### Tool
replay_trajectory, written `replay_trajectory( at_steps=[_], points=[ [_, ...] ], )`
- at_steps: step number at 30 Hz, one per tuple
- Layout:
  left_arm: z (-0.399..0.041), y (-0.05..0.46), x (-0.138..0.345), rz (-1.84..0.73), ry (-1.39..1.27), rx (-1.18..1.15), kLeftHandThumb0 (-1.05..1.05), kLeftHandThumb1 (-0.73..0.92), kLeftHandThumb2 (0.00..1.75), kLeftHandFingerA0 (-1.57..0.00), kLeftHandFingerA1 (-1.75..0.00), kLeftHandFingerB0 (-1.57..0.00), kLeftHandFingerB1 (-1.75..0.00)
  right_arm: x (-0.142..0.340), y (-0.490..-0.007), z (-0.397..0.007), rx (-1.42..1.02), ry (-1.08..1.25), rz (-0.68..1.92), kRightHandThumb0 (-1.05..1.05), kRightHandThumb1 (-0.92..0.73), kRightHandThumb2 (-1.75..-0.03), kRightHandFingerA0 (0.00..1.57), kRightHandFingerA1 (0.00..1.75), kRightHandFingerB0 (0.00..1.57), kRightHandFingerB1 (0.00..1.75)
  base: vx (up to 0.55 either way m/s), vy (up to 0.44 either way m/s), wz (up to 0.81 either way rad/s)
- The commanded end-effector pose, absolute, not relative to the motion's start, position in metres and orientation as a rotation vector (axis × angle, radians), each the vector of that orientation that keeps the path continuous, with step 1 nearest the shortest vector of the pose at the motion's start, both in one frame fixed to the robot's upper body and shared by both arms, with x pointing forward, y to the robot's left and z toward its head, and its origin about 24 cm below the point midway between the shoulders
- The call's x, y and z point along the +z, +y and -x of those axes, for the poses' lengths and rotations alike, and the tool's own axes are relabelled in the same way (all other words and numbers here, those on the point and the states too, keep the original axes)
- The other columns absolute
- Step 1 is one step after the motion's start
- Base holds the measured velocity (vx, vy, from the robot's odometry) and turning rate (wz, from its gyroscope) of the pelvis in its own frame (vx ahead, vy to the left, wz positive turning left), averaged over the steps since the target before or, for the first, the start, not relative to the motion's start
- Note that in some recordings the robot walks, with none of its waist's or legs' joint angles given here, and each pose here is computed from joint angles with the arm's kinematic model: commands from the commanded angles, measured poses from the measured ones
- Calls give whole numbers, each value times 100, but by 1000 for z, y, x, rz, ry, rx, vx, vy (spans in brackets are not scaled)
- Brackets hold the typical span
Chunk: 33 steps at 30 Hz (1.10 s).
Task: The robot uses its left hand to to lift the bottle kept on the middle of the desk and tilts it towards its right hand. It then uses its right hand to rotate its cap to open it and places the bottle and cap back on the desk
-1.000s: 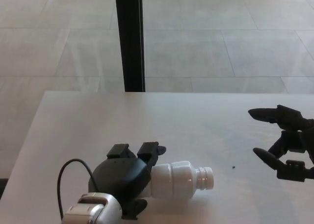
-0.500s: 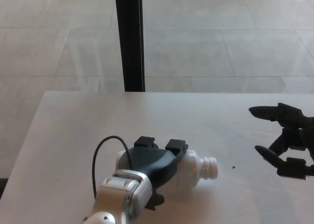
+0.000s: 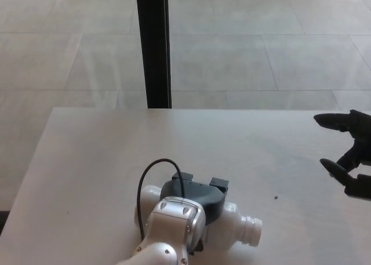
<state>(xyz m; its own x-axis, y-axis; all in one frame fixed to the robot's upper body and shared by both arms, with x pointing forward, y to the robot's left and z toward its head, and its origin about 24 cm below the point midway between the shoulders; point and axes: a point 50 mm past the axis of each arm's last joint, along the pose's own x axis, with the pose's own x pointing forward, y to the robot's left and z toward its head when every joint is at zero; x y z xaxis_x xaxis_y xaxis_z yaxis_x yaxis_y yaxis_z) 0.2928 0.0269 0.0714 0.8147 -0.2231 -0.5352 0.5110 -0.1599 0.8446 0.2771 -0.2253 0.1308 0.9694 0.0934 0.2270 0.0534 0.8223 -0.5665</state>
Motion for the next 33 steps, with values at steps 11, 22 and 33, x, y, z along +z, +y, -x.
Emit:
replay_trajectory(
  at_steps=[11, 22, 33],
  points=[
    [-287, 44, 53, -1655, 150, -356, 10, 56, 61, -95, -120, -79, -73, 146, -244, -271, -70, -333, 566, -20, -63, -59, 84, 115, 58, 43, 0, 0, 0],
    [-275, 61, 49, -1171, 141, -256, 11, 71, 97, -109, -152, -87, -115, 130, -239, -264, -48, -273, 550, -20, -63, -59, 87, 124, 59, 45, 0, 0, 0],
    [-284, 82, 79, -931, 9, -131, 13, 76, 95, -100, -157, -81, -125, 105, -195, -262, 116, -181, 575, -34, -59, -57, 90, 100, 57, 43, 0, 0, 0]
  ],
)
